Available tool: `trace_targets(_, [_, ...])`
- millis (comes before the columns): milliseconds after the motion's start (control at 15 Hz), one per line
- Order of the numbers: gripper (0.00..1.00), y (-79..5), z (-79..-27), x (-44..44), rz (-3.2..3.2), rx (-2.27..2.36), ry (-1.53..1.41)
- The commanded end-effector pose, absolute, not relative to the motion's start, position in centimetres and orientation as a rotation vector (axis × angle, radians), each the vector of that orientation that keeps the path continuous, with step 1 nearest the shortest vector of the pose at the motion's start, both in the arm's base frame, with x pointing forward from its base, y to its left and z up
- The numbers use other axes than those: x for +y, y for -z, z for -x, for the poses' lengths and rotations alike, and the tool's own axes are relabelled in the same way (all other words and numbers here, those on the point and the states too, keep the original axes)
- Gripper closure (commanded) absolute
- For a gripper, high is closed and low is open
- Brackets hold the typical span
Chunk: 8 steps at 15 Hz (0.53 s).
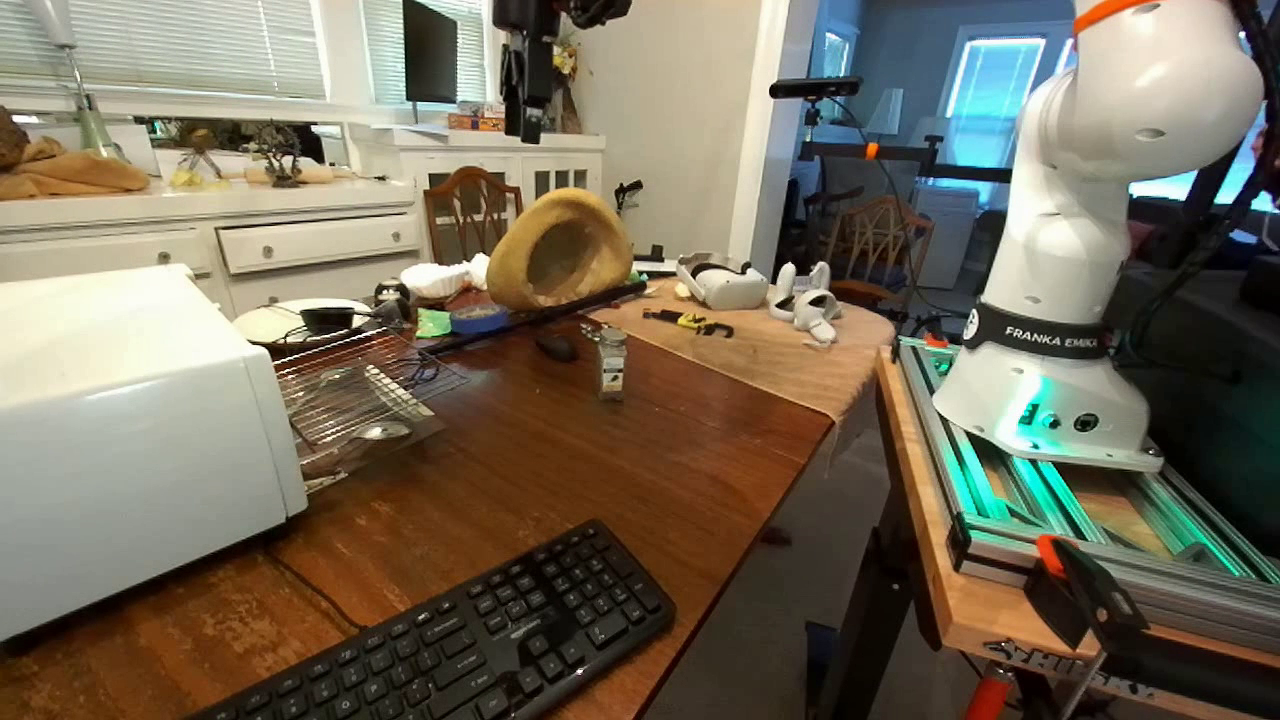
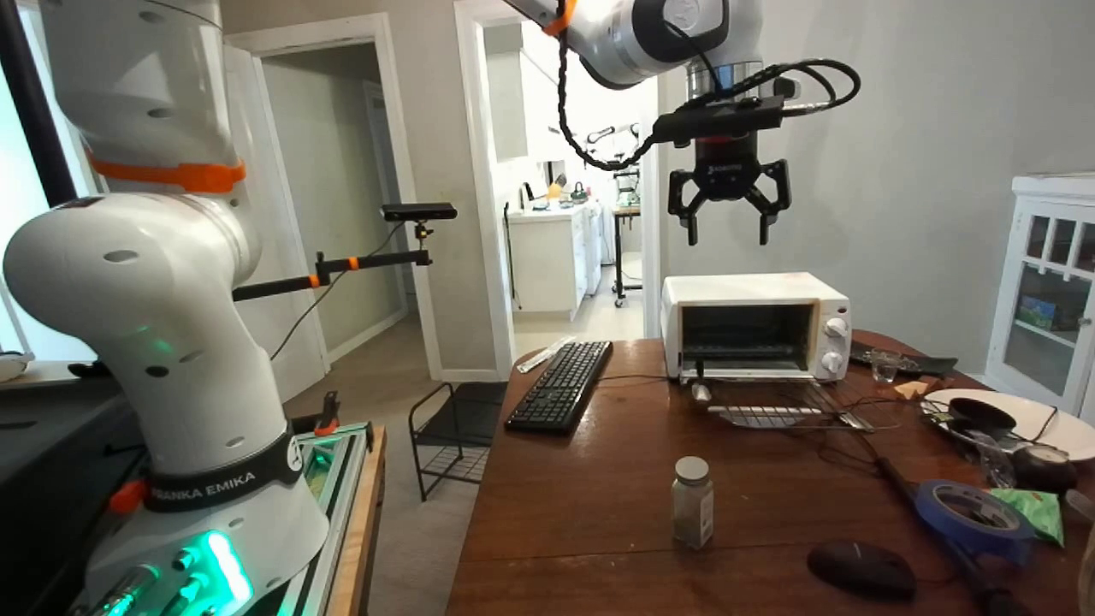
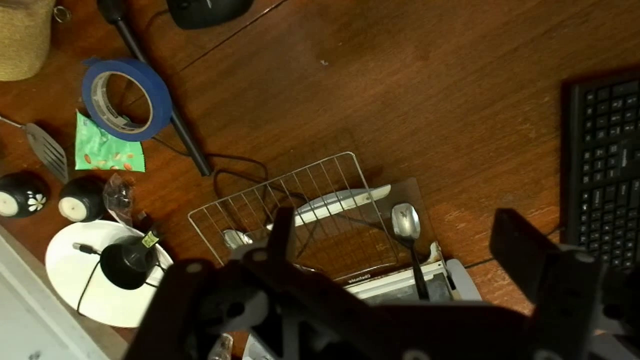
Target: Put the rack on top of the microwave then move the spoon to the right
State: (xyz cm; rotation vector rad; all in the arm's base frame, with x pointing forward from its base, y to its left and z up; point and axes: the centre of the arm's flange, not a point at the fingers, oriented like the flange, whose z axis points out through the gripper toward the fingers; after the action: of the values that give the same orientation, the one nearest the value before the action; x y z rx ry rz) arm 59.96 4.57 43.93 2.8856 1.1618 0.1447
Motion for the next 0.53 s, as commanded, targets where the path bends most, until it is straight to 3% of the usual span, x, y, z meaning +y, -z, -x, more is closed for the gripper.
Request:
trace_targets(0, [0.0, -42.4, -60.1, 4.7, -2.769, 1.324, -0.163])
trace_targets(467, [0.0, -35.3, -69.5, 2.7, -2.445, 1.801, -0.071])
